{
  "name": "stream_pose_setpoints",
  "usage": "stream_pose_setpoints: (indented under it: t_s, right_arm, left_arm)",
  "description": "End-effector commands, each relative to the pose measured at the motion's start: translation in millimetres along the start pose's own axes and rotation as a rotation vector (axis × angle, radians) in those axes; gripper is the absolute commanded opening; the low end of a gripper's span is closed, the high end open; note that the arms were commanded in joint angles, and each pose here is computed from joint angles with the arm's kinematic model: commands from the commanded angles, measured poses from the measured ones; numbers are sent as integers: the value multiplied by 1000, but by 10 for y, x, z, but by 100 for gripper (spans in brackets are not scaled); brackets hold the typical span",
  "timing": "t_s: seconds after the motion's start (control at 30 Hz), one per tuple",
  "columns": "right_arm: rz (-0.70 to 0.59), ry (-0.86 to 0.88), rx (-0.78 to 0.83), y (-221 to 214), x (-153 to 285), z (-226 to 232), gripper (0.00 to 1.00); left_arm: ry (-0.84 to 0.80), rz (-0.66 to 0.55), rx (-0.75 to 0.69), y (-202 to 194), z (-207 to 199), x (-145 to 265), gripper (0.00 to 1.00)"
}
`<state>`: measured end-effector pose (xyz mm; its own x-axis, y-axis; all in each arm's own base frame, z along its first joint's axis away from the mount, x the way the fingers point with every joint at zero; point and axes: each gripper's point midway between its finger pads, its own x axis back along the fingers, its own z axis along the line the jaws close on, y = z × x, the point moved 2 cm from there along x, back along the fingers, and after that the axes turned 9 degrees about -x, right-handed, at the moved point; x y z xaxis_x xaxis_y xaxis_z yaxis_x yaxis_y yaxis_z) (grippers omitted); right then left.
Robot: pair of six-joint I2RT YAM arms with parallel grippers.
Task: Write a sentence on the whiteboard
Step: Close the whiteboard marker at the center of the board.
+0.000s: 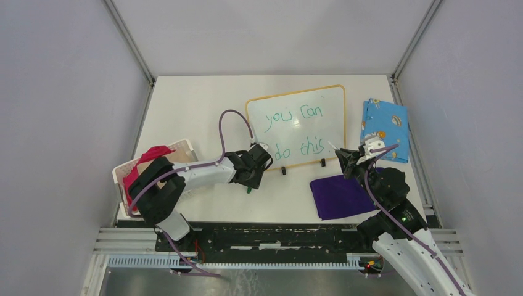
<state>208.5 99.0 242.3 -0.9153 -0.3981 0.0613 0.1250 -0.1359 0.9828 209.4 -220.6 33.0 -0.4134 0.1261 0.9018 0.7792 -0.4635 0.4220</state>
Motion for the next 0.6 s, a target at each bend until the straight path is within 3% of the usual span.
stream_pose_setpoints:
  t_s: [0.0, 0.57]
  right_arm:
    - [-76, 4, 3, 269, 38, 30, 0]
    - [-75, 5, -2, 257, 55, 30, 0]
  left_arm:
    - [-19, 46, -21, -145, -4, -48, 49]
    - [-53, 121, -47, -407, 21, 52, 45]
